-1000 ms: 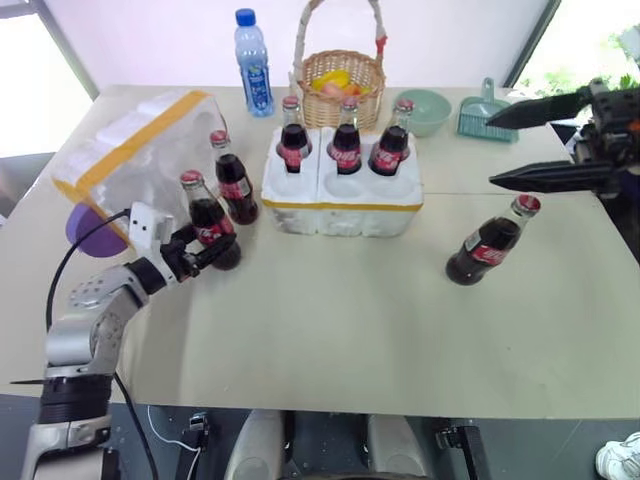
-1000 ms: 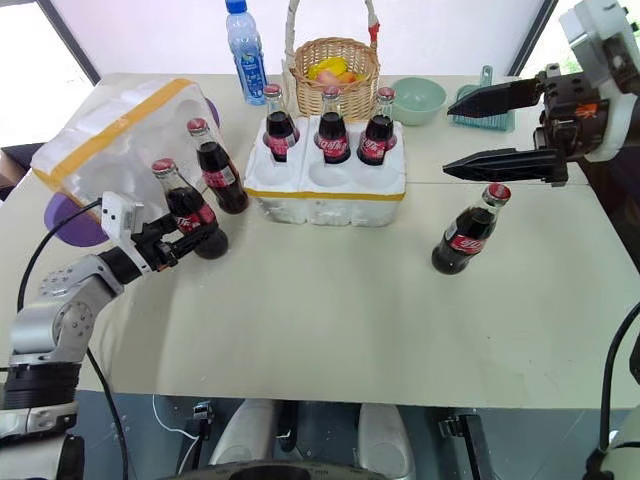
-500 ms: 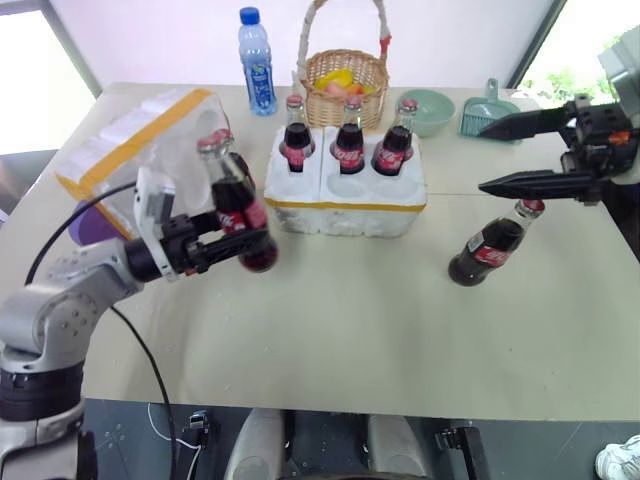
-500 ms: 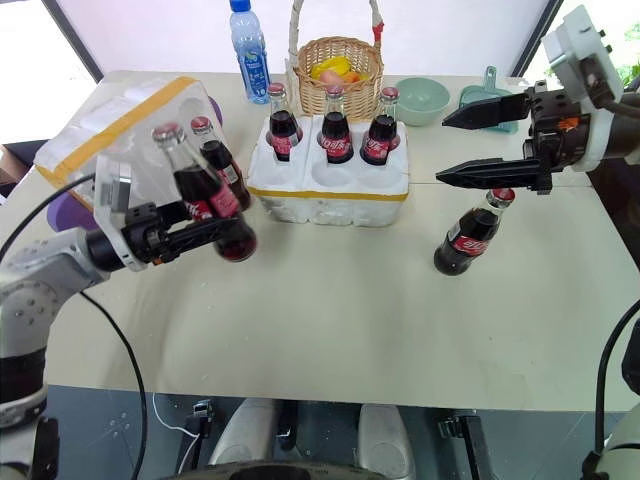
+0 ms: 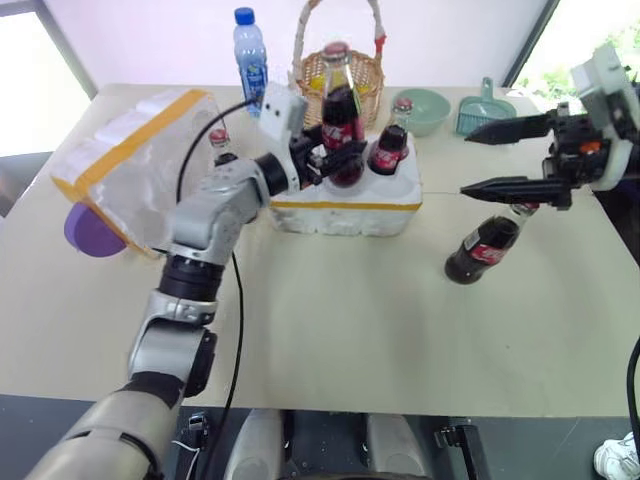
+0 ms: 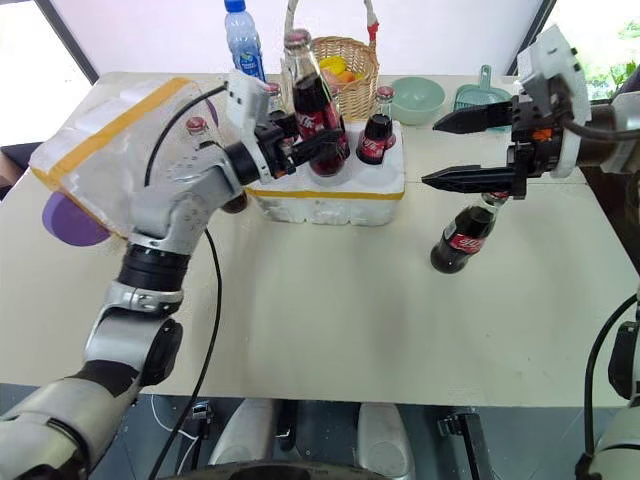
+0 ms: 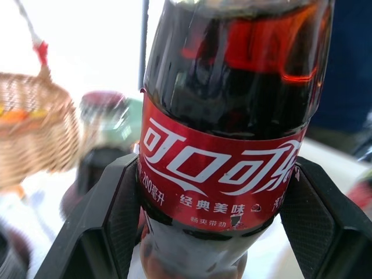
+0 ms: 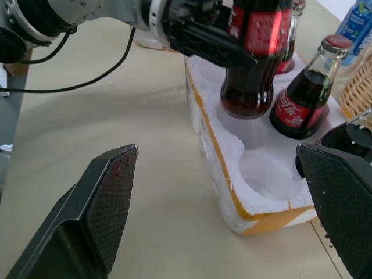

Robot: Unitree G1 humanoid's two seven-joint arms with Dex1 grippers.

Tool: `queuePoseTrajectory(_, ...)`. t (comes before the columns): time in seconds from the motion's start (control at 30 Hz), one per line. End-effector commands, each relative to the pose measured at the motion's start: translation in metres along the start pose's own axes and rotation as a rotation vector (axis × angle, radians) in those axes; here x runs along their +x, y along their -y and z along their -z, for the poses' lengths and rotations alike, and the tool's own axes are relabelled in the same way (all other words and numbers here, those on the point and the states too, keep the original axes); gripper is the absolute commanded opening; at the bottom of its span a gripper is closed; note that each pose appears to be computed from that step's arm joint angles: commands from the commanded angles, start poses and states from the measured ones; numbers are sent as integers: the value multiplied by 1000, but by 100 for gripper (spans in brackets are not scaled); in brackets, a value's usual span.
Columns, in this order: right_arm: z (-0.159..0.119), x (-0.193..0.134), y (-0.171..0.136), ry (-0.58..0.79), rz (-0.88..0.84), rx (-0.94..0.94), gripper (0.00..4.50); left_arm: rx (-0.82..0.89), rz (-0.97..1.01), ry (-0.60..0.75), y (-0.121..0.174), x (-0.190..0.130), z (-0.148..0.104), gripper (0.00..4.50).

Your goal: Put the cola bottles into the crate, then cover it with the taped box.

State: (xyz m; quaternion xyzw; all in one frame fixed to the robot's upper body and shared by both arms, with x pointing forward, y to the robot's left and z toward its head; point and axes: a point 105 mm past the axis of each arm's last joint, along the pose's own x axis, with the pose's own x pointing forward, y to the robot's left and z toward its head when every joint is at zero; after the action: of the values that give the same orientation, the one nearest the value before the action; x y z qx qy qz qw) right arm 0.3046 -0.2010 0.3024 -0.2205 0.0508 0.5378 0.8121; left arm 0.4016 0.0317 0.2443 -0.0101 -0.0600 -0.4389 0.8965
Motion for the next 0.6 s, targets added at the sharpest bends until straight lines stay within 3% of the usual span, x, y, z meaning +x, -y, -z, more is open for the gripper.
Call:
queuePoseTrajectory(0.03,-15,-9,3,33,59,-63,450,95,37,46,11,12,-16,278)
queuePoseTrajectory(0.3,-9,-10,11,3,102,-69,450,54,-5,-74,9,25,21,278)
queuePoseTrajectory(0.33,-7,-10,12,-3,106,-69,450,52,-11,-83,8,25,25,358)
queuePoseTrajectory(0.4,-6,-9,14,-6,113,-68,450,50,-7,-87,9,22,27,427)
queuePoseTrajectory(0.43,-6,-9,15,-6,115,-68,450,52,-3,-84,10,20,27,444)
queuePoseTrajectory(0.6,-7,-9,15,-1,118,-68,450,35,26,-12,14,-13,10,444)
